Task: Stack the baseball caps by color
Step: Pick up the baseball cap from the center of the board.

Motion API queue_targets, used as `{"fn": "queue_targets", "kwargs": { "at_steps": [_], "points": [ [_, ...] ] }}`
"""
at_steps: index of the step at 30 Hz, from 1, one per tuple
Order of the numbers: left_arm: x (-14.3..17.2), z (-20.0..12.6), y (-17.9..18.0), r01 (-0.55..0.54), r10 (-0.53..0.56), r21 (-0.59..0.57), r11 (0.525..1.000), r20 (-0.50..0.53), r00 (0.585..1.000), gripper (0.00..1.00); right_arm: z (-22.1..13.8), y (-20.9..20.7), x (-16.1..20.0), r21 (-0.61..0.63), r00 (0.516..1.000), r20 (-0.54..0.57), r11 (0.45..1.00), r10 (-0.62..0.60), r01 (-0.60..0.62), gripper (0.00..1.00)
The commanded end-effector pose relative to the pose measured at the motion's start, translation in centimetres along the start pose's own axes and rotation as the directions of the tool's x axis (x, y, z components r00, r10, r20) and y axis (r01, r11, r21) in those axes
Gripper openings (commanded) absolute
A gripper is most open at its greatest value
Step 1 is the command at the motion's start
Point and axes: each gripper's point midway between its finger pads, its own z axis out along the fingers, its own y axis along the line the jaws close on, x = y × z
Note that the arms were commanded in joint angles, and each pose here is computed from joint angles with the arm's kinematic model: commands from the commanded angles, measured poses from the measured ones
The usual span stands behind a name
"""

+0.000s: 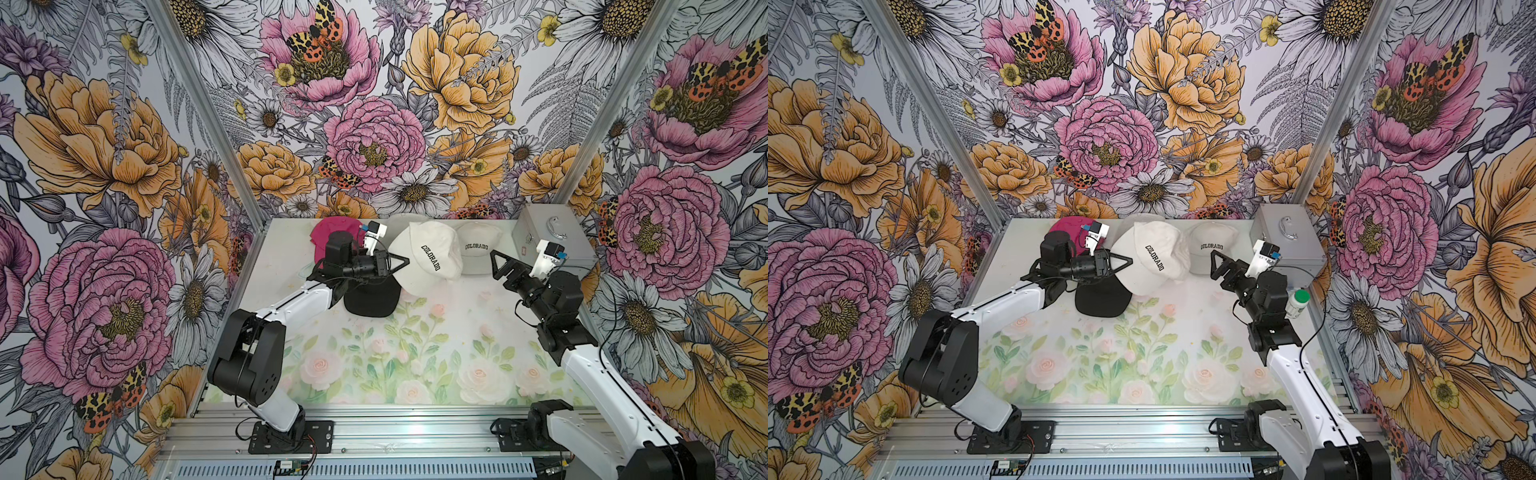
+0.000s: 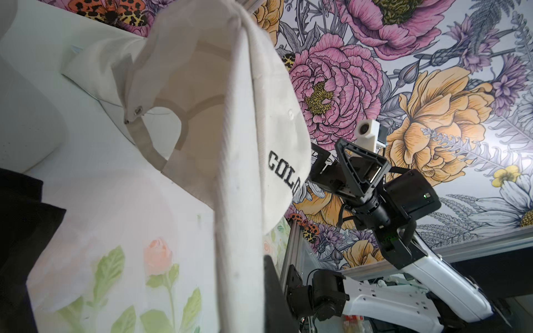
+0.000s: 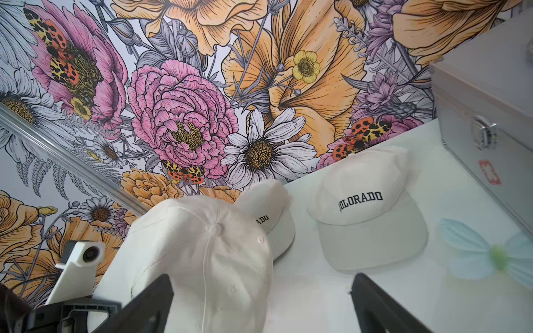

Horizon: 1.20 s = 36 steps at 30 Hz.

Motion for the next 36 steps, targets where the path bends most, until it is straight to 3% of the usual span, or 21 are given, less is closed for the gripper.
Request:
{"fn": "queue_targets", "kwargs": {
  "at_steps": [1,4,7,12,21,27,33,36],
  "points": [
    [2.0,-1.2,-3.4,-0.131,0.139,0.069,0.989,-0.13,0.982,0.0,0.2,-1.6,0.3,0.06,1.0,0.011,0.998,0.017,-0.017,0.99],
    [1.6,-1.7,-4.7,-0.172,0.181,0.071,0.982,-0.144,0.973,0.0,0.2,-0.8,0.2,0.015,1.0,0.005,1.0,0.023,-0.023,1.0],
    [1.3,-1.9,-6.3,-0.183,0.201,0.122,0.975,-0.15,0.968,0.0,-0.6,2.0,-0.4,-0.115,0.999,0.007,0.993,-0.032,0.032,0.99],
    [0.9,-2.5,-8.9,-0.207,0.236,0.188,0.96,-0.147,0.961,0.0,-2.9,6.1,0.4,-0.329,0.988,0.001,0.933,-0.157,0.149,0.93],
    [2.0,-2.3,-12.9,-0.244,0.296,0.277,0.929,-0.163,0.941,0.0,-5.3,9.7,0.7,-0.485,0.953,0.073,0.824,-0.294,0.292,0.86],
    [2.7,-1.8,-14.3,-0.257,0.323,0.319,0.912,-0.176,0.93,0.0,-5.9,11.5,1.3,-0.564,0.936,0.077,0.76,-0.343,0.324,0.79],
    [3.4,-2.1,-15.2,-0.271,0.354,0.363,0.891,-0.184,0.917,0.0,-6.2,13.0,1.5,-0.617,0.922,0.085,0.707,-0.377,0.346,0.6],
    [3.5,-2.3,-15.2,-0.27,0.355,0.369,0.889,-0.184,0.917,0.0,-6.8,14.0,1.4,-0.651,0.914,0.098,0.669,-0.394,0.359,0.43]
  ]
}}
